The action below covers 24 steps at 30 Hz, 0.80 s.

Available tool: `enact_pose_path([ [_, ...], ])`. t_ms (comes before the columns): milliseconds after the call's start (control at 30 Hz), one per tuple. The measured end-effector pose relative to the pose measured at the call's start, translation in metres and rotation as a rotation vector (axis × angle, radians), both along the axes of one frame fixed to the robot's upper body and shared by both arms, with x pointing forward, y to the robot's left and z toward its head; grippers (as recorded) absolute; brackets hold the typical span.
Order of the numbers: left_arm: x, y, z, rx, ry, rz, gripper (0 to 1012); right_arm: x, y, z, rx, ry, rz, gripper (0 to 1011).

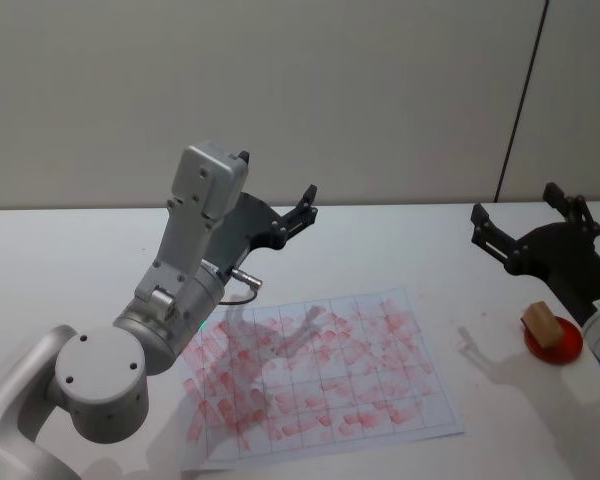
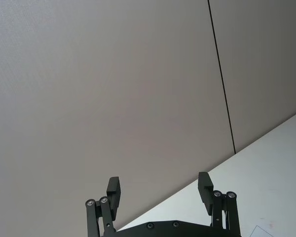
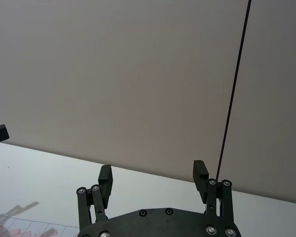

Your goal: Use the one hand to pick up the stamp and affix it onto the A4 paper.

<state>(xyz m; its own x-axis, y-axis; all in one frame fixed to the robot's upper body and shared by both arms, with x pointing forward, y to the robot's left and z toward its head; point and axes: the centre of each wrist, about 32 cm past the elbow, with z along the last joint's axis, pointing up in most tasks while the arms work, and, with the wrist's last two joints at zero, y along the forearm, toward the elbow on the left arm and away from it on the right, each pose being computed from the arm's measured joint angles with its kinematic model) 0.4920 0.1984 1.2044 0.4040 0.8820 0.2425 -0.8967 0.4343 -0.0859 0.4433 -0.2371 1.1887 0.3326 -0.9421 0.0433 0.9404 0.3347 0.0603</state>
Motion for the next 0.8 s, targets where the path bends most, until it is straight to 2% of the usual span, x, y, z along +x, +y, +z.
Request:
enact_pose_path([
  [667, 0.0, 0.0, 0.0, 0.0, 0.0, 0.0, 1001, 0.0008, 0.0, 0.0008, 0.0, 0.001, -0.001, 1001],
  [800, 0.0, 0.0, 0.0, 0.0, 0.0, 0.0, 1002, 0.0041, -0.0012, 0.0023, -0.003, 0.017, -0.005, 1001],
])
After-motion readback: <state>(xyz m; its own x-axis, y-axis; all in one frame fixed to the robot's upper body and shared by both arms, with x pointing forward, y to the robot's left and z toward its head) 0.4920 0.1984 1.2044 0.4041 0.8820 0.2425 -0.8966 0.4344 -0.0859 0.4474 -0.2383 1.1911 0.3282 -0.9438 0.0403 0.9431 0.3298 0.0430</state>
